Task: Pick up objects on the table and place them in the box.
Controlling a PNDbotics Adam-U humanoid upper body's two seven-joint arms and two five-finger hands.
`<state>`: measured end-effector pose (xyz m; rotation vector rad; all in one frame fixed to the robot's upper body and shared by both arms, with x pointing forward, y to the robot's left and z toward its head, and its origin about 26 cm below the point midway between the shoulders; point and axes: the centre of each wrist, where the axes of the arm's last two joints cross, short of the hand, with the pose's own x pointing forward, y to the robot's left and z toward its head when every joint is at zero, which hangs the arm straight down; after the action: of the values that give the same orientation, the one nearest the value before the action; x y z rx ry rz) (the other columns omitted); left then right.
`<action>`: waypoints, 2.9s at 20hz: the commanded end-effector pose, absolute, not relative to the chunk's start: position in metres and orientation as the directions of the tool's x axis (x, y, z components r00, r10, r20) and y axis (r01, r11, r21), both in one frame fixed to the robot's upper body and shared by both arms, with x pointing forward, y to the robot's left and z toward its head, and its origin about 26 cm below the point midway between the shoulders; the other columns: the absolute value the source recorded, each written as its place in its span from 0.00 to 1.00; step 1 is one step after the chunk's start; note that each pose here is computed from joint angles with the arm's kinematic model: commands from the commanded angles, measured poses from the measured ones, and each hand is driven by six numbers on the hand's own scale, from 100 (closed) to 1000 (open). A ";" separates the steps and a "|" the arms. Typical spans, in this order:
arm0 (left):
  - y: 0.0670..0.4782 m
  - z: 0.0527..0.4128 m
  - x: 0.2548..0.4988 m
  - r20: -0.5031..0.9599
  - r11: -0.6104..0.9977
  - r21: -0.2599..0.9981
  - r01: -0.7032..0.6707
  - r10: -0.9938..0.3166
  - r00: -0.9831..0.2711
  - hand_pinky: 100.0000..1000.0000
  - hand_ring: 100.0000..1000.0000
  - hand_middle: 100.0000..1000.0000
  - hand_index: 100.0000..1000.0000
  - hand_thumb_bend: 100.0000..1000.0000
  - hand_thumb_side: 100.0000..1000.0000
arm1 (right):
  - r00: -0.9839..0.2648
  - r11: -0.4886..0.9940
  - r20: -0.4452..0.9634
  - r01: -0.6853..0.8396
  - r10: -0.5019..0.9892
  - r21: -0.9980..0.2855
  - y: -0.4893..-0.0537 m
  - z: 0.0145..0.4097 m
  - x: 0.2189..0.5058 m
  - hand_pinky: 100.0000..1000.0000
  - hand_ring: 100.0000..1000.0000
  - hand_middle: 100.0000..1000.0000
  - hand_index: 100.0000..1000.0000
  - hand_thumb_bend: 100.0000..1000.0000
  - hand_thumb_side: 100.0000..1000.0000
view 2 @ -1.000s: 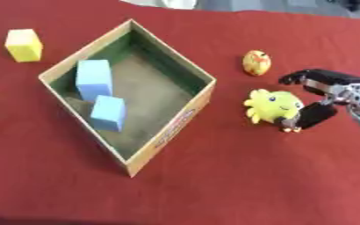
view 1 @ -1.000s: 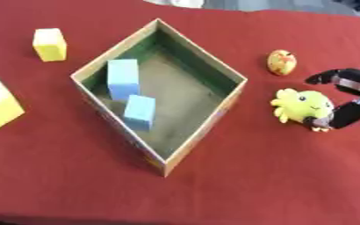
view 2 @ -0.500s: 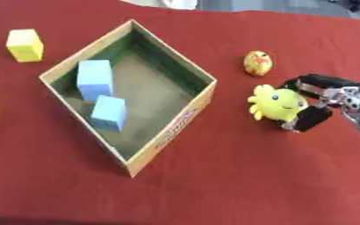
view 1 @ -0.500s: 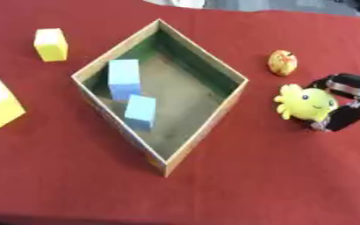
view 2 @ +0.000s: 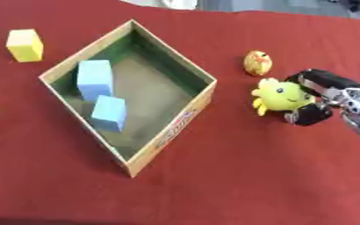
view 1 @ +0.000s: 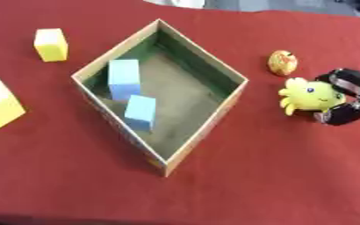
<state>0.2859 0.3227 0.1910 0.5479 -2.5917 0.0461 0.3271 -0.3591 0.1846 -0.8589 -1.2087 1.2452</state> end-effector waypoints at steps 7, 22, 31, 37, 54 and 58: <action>0.325 0.199 0.284 0.445 0.916 0.076 -0.393 -0.384 -0.809 0.95 0.76 0.74 0.83 0.09 0.74 | -0.291 0.154 0.152 -0.016 0.945 -0.988 -0.326 0.272 0.295 0.81 0.73 0.48 0.68 0.00 0.00; 0.323 0.199 0.284 0.447 0.924 0.085 -0.372 -0.369 -0.815 0.95 0.76 0.74 0.83 0.10 0.73 | -0.724 0.054 -0.033 0.096 0.689 -0.994 -0.198 0.363 0.296 0.80 0.73 0.51 0.71 0.00 0.00; 0.321 0.201 0.285 0.444 0.931 0.079 -0.357 -0.354 -0.823 0.94 0.76 0.74 0.83 0.10 0.73 | -0.783 -0.061 -0.068 0.038 0.619 -0.997 -0.133 0.343 0.338 0.80 0.74 0.52 0.72 0.00 0.00; 0.320 0.201 0.286 0.445 0.933 0.076 -0.351 -0.347 -0.826 0.95 0.76 0.74 0.83 0.10 0.73 | -0.776 -0.122 -0.068 -0.012 0.627 -0.992 -0.115 0.317 0.365 0.81 0.77 0.56 0.76 0.00 0.00; 0.319 0.201 0.286 0.449 0.935 0.073 -0.347 -0.342 -0.825 0.95 0.76 0.74 0.83 0.10 0.73 | -0.816 -0.336 -0.176 -0.024 0.550 -0.942 -0.118 0.305 0.374 0.95 1.00 0.88 0.97 0.20 0.28; 0.318 0.200 0.286 0.451 0.935 0.072 -0.346 -0.340 -0.825 0.95 0.76 0.74 0.83 0.10 0.73 | -0.823 -0.341 -0.153 -0.053 0.548 -0.938 -0.120 0.303 0.375 0.95 1.00 0.87 0.96 0.30 0.00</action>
<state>0.2876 0.3187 0.1926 0.4947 -2.5954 0.0366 0.3755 -0.1164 0.2936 -0.6269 -1.5099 2.2142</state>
